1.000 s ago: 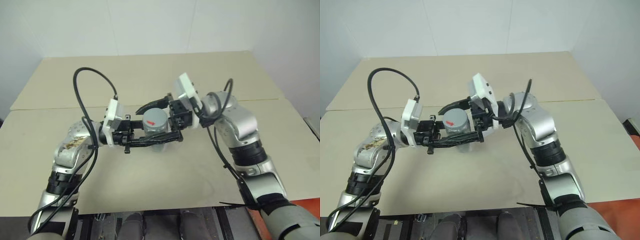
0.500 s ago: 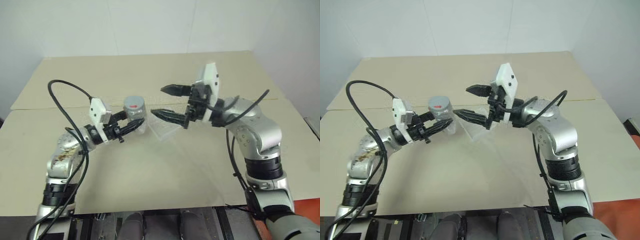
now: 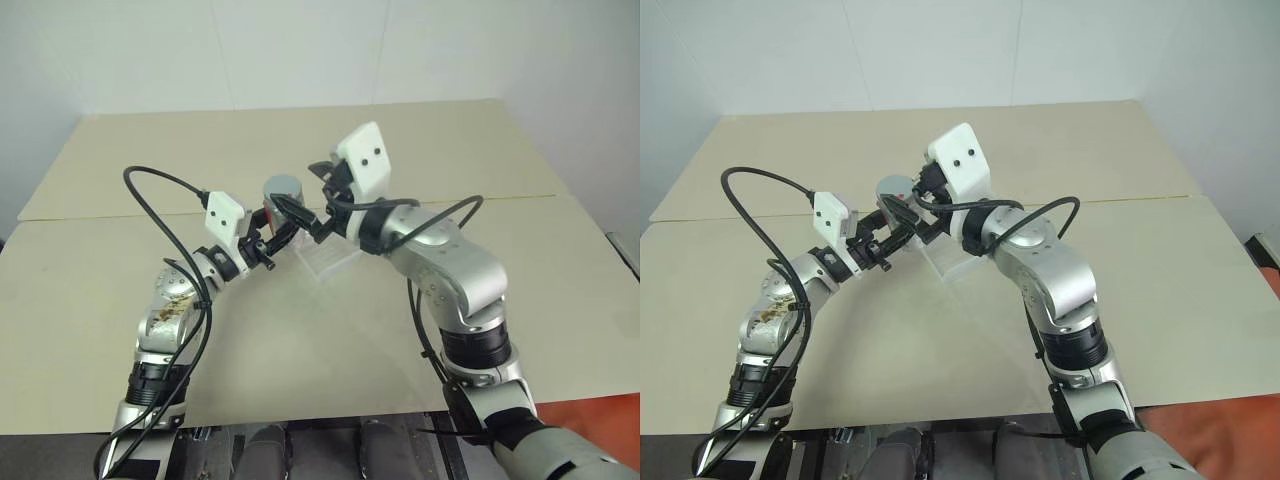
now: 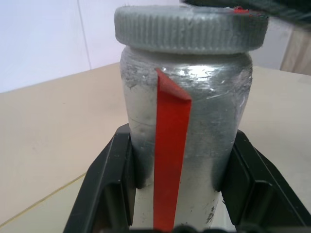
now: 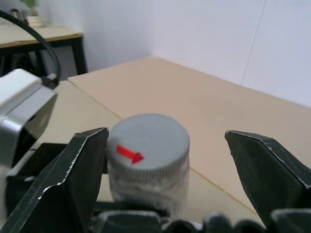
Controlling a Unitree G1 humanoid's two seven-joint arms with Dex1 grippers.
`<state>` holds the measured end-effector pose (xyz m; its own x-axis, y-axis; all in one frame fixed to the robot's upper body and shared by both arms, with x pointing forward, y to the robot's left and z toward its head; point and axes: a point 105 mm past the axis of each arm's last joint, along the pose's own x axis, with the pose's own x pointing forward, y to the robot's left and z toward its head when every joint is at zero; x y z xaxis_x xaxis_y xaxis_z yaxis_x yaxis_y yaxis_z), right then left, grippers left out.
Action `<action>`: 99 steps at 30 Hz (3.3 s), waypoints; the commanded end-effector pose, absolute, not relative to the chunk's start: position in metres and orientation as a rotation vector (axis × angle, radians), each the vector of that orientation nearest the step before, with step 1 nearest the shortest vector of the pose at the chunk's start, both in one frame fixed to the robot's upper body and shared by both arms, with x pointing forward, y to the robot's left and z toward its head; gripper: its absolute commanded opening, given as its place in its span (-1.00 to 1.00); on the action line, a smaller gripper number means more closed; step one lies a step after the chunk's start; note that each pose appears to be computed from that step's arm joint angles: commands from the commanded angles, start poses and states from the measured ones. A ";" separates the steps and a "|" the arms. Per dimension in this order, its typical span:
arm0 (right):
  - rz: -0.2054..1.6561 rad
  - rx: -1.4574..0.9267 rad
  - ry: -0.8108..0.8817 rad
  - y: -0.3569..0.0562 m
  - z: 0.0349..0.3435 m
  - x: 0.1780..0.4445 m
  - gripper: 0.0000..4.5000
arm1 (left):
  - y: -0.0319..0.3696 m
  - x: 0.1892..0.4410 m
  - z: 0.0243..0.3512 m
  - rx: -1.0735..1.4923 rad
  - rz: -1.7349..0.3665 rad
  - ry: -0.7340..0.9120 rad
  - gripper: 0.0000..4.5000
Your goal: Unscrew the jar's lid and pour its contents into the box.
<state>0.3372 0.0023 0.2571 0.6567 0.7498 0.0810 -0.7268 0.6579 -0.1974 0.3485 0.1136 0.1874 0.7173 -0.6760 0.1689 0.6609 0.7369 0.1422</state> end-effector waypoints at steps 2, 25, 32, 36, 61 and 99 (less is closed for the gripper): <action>0.858 -0.169 -0.235 0.010 0.273 0.332 0.99 | 0.108 0.342 0.201 0.088 -0.751 -0.279 -0.13; 0.923 -0.193 -0.244 0.012 0.272 0.332 0.25 | 0.109 0.322 0.199 0.075 -0.922 -0.251 -0.13; 1.258 -0.210 -0.252 0.011 0.268 0.304 0.25 | 0.110 0.301 0.216 0.098 -1.174 -0.309 -0.13; 1.417 -0.232 -0.247 0.008 0.264 0.293 0.25 | 0.105 0.287 0.219 0.091 -1.339 -0.297 -0.13; 1.762 -0.233 -0.199 0.001 0.260 0.278 0.40 | 0.099 0.263 0.215 0.143 -1.690 -0.210 -0.13; 0.963 -0.285 -0.344 0.013 0.274 0.321 0.98 | 0.123 0.333 0.200 0.124 -0.856 -0.244 -0.13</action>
